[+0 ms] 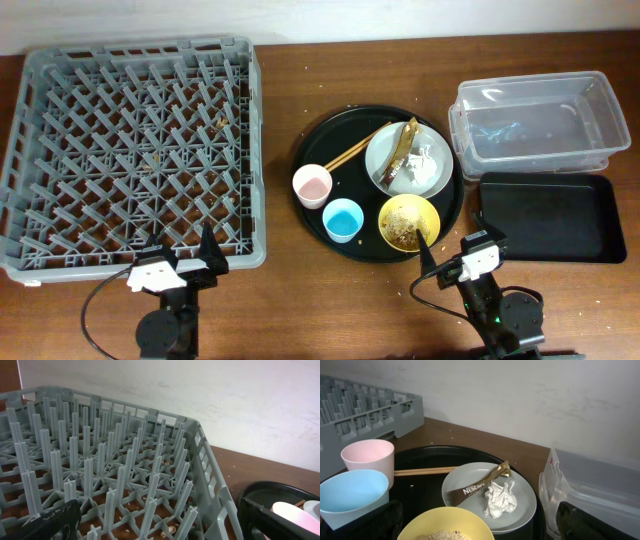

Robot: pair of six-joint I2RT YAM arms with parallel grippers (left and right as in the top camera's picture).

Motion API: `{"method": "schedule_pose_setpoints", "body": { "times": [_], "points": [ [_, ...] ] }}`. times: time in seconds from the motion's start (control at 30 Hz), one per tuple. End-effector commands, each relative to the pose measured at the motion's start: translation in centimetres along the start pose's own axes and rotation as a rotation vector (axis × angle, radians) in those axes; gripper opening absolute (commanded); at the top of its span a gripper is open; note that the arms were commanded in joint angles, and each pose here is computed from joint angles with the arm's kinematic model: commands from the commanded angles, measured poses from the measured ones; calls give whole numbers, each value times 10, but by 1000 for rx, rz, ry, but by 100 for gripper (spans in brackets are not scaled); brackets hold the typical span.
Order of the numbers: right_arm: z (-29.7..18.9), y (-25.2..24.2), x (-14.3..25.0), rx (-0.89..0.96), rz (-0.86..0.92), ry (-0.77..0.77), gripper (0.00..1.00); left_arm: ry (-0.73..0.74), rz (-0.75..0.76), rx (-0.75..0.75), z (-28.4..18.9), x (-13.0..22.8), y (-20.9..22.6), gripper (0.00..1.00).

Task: Sort waste into correct bins and load items into the dishwasher rack
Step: 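Move the right gripper toward the white plate's Nescafé stick and foil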

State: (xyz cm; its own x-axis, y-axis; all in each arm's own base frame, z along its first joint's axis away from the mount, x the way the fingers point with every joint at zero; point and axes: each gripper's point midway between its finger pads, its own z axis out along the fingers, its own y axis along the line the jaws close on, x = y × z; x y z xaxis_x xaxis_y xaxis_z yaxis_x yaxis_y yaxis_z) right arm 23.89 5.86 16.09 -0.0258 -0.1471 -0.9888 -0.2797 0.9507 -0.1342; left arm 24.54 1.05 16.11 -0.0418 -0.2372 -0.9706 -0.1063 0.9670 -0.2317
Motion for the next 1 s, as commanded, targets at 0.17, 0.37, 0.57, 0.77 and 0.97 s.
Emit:
{"method": "schedule_pose_setpoints", "body": {
  "times": [0.17, 0.37, 0.57, 0.77, 0.97],
  "points": [
    [0, -1, 3, 7, -6, 2, 98, -2, 11, 2, 0, 1, 0, 99],
    [0, -1, 3, 7, -6, 2, 98, -2, 11, 2, 0, 1, 0, 99],
    [-4, 12, -19, -80, 183, -40, 98, -84, -2, 99, -2, -21, -18, 99],
    [7, -3, -111, -101, 249, 363, 99, 23, 11, 160, -10, -115, -55, 99],
    [76, 17, -64, -230, 422, 911, 89, 573, -4, 264, 18, -102, -99, 99]
  ]
}}
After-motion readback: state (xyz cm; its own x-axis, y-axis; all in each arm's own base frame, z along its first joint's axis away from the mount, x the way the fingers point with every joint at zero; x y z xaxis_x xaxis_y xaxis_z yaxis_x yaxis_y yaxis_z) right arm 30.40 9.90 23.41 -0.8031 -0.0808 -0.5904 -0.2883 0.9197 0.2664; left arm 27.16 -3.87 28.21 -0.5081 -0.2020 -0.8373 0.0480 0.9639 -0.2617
